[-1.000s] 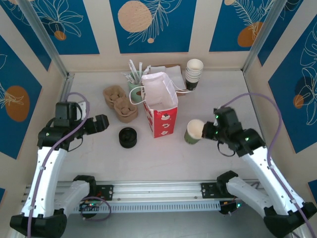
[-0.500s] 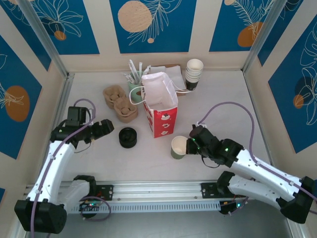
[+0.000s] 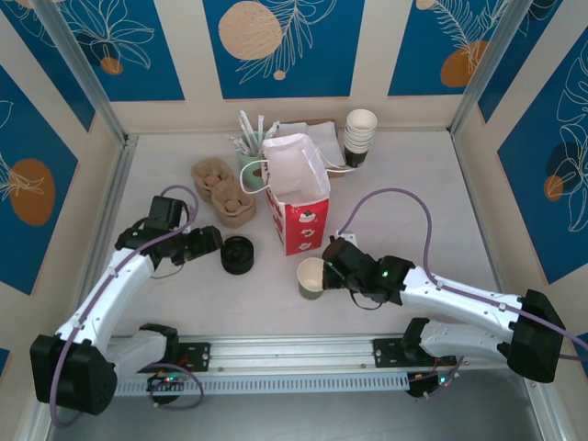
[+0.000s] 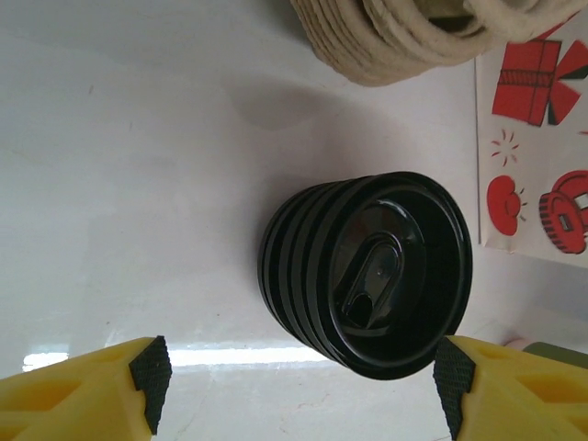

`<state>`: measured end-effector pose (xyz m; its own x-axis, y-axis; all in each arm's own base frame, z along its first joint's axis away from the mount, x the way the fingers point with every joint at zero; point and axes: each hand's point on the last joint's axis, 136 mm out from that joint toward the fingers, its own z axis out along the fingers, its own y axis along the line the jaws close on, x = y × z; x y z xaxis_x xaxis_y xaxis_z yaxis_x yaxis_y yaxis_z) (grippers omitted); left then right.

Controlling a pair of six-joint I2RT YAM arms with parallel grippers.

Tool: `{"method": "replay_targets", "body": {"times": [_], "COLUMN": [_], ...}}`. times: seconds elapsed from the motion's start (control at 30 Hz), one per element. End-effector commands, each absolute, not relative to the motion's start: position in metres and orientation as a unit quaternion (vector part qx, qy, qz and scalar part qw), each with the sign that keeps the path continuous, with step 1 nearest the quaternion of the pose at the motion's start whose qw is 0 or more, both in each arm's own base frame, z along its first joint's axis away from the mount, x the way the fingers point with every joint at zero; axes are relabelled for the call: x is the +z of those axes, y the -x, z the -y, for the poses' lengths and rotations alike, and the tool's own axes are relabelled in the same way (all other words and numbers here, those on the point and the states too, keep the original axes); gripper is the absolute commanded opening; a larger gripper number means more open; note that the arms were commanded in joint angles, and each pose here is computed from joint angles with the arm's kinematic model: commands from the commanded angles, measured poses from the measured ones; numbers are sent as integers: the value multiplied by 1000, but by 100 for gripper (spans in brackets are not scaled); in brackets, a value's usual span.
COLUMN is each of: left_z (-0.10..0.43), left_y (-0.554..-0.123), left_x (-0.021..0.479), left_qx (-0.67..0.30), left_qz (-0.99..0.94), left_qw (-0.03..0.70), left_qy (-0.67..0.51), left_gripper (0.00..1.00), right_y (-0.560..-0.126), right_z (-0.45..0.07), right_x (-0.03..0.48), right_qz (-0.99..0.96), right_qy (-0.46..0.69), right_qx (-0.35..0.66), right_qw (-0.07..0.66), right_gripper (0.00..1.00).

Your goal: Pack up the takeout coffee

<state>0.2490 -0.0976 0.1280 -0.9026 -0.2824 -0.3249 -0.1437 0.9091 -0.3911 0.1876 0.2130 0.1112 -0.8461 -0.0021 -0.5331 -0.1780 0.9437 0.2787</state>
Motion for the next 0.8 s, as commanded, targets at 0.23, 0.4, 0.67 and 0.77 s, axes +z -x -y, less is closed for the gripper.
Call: {"method": "replay_targets", "body": {"times": [0.23, 0.4, 0.67, 0.77], "left_z": [101, 108, 117, 121], "left_y": [-257, -261, -265, -267], "left_x": [114, 112, 105, 102], "left_qx": [-151, -132, -77, -66], "left_qz": [-966, -972, -983, -984], "left_qw": [184, 180, 168, 163], "left_qy": [98, 69, 18, 5], "left_gripper": [77, 77, 67, 60], "right_y": [-195, -195, -196, -194], "right_z": [-233, -237, -231, -225], "right_x": [123, 137, 189, 208], "right_qz": [-943, -941, -928, -920], "right_qy": [57, 61, 62, 61], "right_qx": [166, 171, 189, 201], "right_qw": [284, 286, 314, 330], "right_gripper": [27, 44, 51, 51]}}
